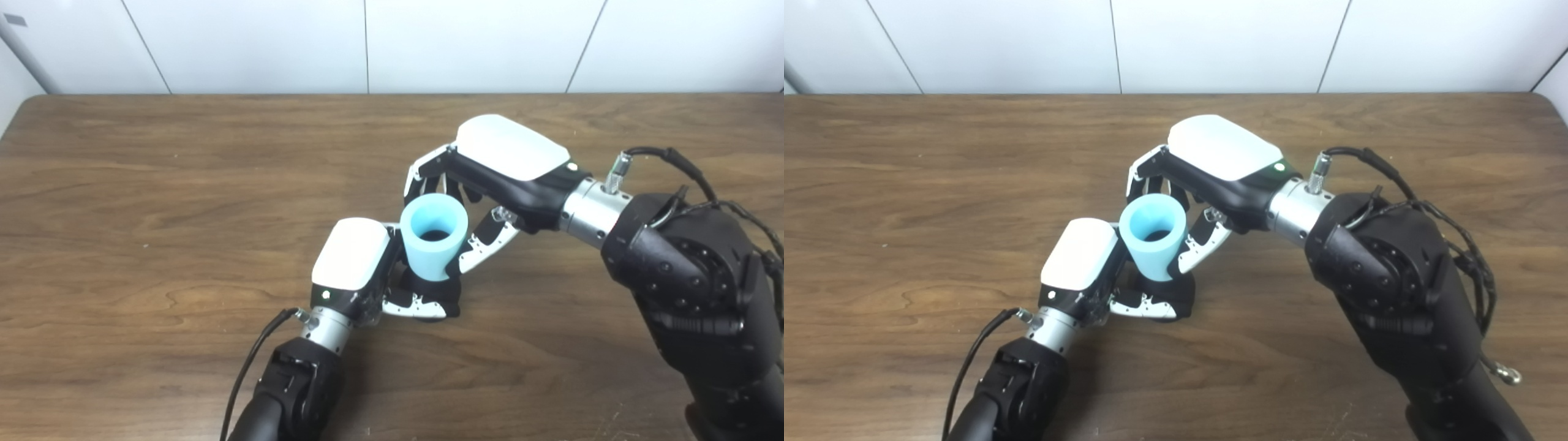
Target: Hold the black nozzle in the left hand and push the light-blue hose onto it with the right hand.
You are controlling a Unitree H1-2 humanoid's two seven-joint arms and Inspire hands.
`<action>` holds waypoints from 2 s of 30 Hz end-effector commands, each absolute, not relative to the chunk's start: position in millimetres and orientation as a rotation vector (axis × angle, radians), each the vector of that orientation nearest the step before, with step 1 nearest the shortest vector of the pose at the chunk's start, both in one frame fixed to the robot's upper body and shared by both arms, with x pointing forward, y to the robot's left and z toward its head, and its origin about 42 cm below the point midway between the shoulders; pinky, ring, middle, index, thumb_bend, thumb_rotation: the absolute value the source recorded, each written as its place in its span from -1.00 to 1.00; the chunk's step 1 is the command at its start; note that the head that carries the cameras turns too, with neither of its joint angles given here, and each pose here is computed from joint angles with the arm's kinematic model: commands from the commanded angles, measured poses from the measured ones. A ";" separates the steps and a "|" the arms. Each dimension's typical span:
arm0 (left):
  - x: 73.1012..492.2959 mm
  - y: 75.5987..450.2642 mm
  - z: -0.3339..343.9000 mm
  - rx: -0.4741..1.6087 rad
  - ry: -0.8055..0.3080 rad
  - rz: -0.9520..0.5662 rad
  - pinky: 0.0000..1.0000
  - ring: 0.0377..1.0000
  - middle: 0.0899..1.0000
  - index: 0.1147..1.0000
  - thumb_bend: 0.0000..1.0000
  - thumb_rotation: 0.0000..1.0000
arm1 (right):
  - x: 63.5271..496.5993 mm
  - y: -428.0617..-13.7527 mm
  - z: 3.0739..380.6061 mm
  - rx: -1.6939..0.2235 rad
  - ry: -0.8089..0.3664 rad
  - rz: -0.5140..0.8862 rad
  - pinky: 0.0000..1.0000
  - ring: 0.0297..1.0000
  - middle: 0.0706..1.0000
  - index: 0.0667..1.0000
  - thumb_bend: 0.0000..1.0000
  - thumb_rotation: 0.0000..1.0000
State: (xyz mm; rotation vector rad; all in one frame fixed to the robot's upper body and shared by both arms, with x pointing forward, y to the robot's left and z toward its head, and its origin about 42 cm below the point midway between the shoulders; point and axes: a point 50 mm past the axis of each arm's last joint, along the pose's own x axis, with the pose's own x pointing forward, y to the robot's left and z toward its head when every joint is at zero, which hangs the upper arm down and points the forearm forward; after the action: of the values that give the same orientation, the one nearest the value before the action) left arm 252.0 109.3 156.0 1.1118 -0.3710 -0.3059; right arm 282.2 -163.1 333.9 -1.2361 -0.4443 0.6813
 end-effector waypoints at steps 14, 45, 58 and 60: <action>251.5 107.6 154.4 1.113 -0.372 -0.318 -0.15 -0.09 -0.24 -0.14 0.05 -1.00 | 285.4 -171.8 342.3 -1.327 -0.453 0.719 0.39 0.72 0.70 0.56 1.00 -0.55; 253.2 113.4 152.9 1.134 -0.356 -0.320 -0.13 -0.08 -0.26 -0.13 0.04 -1.00 | 247.3 -211.7 359.2 -1.321 -0.608 0.591 0.91 1.00 1.00 0.95 0.64 0.37; 254.3 116.2 152.2 1.153 -0.354 -0.326 -0.14 -0.10 -0.24 -0.14 0.05 -1.00 | 215.1 -209.3 321.5 -1.304 -0.639 0.613 0.89 0.99 0.97 0.87 0.41 0.81; 254.5 115.4 152.2 1.154 -0.354 -0.328 -0.14 -0.09 -0.23 -0.14 0.05 -1.00 | 213.2 -208.4 318.0 -1.318 -0.627 0.623 0.91 1.00 0.98 0.88 0.43 0.84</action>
State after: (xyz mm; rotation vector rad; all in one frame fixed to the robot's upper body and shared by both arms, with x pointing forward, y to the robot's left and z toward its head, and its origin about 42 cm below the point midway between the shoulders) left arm 254.1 112.9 155.4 1.1256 -0.3739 -0.3194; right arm 217.4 -210.1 310.7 -1.2966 -0.5620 0.6515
